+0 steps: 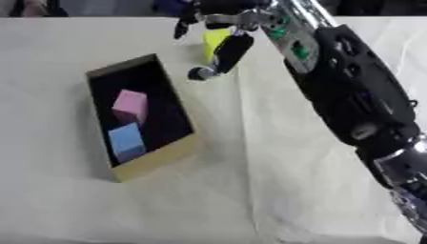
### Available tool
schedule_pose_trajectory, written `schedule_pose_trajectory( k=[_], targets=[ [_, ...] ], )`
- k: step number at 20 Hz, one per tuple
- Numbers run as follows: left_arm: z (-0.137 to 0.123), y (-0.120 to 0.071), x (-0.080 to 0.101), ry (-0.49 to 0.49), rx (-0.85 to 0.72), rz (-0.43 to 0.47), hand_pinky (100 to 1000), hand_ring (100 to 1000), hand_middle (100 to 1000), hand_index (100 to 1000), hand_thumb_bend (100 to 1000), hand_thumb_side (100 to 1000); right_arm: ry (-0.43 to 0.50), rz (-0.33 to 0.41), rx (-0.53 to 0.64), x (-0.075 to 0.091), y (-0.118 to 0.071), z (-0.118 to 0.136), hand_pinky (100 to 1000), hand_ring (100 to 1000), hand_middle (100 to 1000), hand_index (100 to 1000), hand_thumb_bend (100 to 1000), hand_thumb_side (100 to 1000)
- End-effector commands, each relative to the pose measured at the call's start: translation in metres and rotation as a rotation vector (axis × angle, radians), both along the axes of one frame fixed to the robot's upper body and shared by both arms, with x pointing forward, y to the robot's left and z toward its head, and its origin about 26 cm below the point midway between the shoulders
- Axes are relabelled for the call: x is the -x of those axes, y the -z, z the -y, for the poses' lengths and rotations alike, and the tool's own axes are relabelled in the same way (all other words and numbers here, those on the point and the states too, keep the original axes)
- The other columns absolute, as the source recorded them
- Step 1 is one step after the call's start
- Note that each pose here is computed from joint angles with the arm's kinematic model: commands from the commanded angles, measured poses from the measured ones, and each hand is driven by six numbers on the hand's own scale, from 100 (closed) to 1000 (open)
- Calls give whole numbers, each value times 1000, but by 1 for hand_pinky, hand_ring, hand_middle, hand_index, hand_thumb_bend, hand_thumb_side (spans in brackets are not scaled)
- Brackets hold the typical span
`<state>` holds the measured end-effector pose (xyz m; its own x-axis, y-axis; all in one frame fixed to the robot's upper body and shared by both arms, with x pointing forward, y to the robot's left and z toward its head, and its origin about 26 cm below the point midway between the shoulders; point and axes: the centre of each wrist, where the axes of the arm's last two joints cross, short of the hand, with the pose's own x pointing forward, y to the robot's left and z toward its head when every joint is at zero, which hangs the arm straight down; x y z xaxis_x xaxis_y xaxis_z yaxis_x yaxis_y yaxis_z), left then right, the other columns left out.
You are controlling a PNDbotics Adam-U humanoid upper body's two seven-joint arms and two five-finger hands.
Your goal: Pick up objects on the table and place them in the box.
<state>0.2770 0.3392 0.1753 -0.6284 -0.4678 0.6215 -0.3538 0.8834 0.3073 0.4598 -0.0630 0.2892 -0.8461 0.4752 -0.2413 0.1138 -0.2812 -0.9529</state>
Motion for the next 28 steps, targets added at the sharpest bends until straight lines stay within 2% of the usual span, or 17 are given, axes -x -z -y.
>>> schedule_pose_trajectory(
  k=[1, 8, 11, 17, 18, 22, 28],
  targets=[
    [-2, -9, 2, -2, -29, 26, 609, 660, 769, 818, 100, 706, 54, 54, -15, -7, -11, 14, 842, 911, 778, 864, 410, 574],
    [-1, -8, 2, -2, -27, 24, 608, 660, 770, 818, 100, 708, 134, 71, -43, -21, 1, 24, 842, 907, 775, 872, 417, 555],
    [-1, -8, 2, 0, -26, 24, 608, 660, 771, 818, 100, 707, 170, 70, -63, -25, 7, 24, 847, 901, 772, 886, 445, 476],
    [0, -8, 2, 2, -27, 24, 608, 660, 771, 818, 100, 707, 188, 54, -76, -29, 14, 22, 848, 899, 769, 886, 438, 455],
    [1, -7, 1, 6, -24, 25, 607, 660, 772, 818, 100, 706, 192, 51, -81, -30, 14, 22, 847, 894, 763, 890, 375, 379],
    [2, -8, 1, 9, -27, 27, 607, 660, 773, 818, 100, 705, 224, 48, -113, -31, 14, 14, 845, 890, 760, 895, 329, 344],
    [3, -8, 0, 12, -29, 30, 607, 660, 773, 818, 100, 705, 249, 76, -139, -31, 14, 8, 845, 888, 760, 896, 318, 330]
  ],
)
